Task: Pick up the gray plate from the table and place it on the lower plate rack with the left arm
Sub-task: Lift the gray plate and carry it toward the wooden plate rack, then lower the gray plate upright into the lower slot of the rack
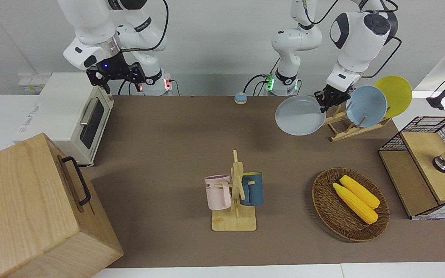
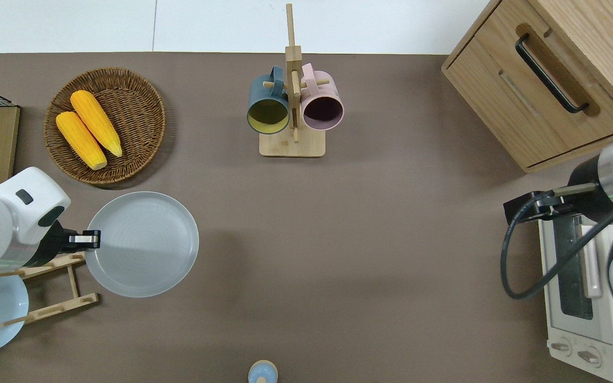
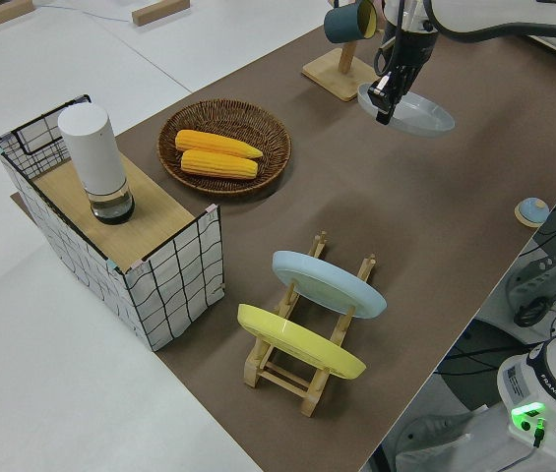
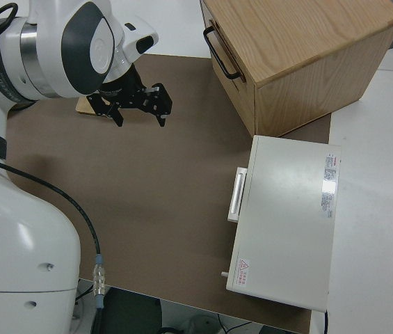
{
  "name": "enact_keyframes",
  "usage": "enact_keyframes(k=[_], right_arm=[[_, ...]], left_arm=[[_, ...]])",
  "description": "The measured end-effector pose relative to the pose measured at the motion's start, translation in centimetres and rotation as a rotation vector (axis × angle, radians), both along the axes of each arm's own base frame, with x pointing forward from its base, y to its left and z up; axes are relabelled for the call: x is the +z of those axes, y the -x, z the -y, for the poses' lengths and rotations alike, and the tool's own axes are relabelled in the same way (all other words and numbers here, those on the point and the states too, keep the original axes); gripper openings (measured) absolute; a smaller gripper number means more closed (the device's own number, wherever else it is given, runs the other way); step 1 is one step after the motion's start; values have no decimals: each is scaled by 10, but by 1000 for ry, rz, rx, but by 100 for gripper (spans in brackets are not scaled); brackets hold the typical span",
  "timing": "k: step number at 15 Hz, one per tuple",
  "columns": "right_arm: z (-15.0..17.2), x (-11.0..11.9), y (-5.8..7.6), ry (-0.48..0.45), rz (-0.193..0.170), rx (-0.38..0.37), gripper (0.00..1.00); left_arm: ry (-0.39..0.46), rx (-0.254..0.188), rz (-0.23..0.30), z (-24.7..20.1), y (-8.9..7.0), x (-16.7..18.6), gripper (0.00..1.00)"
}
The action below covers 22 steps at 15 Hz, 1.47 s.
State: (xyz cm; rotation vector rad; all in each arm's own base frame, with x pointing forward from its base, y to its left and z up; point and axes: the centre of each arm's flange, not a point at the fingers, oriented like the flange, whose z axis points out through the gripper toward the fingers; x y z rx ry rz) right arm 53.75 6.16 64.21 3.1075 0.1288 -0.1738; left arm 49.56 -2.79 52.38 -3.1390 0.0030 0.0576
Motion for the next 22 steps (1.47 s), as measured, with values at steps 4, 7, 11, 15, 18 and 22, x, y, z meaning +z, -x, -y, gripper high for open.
enact_keyframes(k=[4, 7, 11, 15, 18, 22], right_arm=[[0, 0, 0, 0, 0, 0, 99], [0, 0, 0, 0, 0, 0, 99], [0, 0, 0, 0, 0, 0, 99], [0, 0, 0, 0, 0, 0, 99], [0, 0, 0, 0, 0, 0, 99], [0, 0, 0, 0, 0, 0, 99]], left_arm=[[-119, -31, -35, -10, 0, 2, 3], [-256, -56, -57, -23, -1, 7, 3], [-461, -77, -114, -41, -2, 12, 3], [-620, -81, -167, -54, -2, 17, 3], [-717, -61, -188, -56, -2, 18, 3], [-832, 1, -229, -51, -2, 6, 3]])
